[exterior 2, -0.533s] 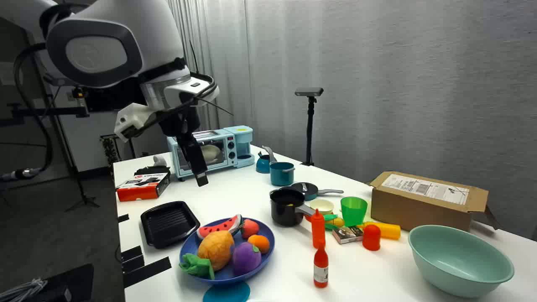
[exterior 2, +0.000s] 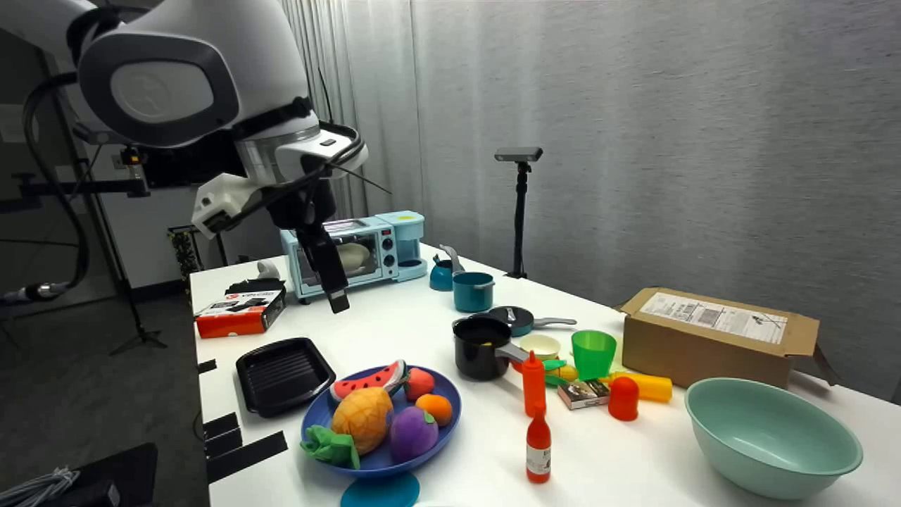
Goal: Put the black lid on the black pot
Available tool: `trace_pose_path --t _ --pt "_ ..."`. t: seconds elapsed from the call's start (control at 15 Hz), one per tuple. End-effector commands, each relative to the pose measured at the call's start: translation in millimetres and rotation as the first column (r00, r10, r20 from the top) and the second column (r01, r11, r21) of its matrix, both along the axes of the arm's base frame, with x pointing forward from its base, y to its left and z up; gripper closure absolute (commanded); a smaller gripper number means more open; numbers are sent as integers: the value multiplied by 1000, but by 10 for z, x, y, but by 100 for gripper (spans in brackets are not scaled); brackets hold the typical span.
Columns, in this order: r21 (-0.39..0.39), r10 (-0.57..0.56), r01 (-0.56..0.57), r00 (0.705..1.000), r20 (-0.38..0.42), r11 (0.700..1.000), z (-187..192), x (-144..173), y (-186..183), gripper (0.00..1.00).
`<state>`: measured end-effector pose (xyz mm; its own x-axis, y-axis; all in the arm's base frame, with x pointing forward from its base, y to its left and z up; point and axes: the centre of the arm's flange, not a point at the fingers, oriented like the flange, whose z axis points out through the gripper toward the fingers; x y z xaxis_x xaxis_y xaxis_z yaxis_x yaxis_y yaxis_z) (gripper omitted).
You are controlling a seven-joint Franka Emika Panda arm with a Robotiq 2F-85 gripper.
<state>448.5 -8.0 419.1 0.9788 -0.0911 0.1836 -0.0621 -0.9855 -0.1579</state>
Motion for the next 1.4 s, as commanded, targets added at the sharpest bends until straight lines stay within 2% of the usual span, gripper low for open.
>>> trace_pose_path --t 0.0,0.47,0.67,1.0,1.33 --pt "0 0 0 1000 0 1000 0 0 0 0" --pt "0 0 0 1000 0 1000 0 0 0 0" --pt "2 -26 26 1000 3 1000 -19 140 -12 0" --pt "-31 -8 8 1000 -2 999 -65 667 121 0" --pt "-94 17 -17 1000 1 995 -136 1337 490 0"
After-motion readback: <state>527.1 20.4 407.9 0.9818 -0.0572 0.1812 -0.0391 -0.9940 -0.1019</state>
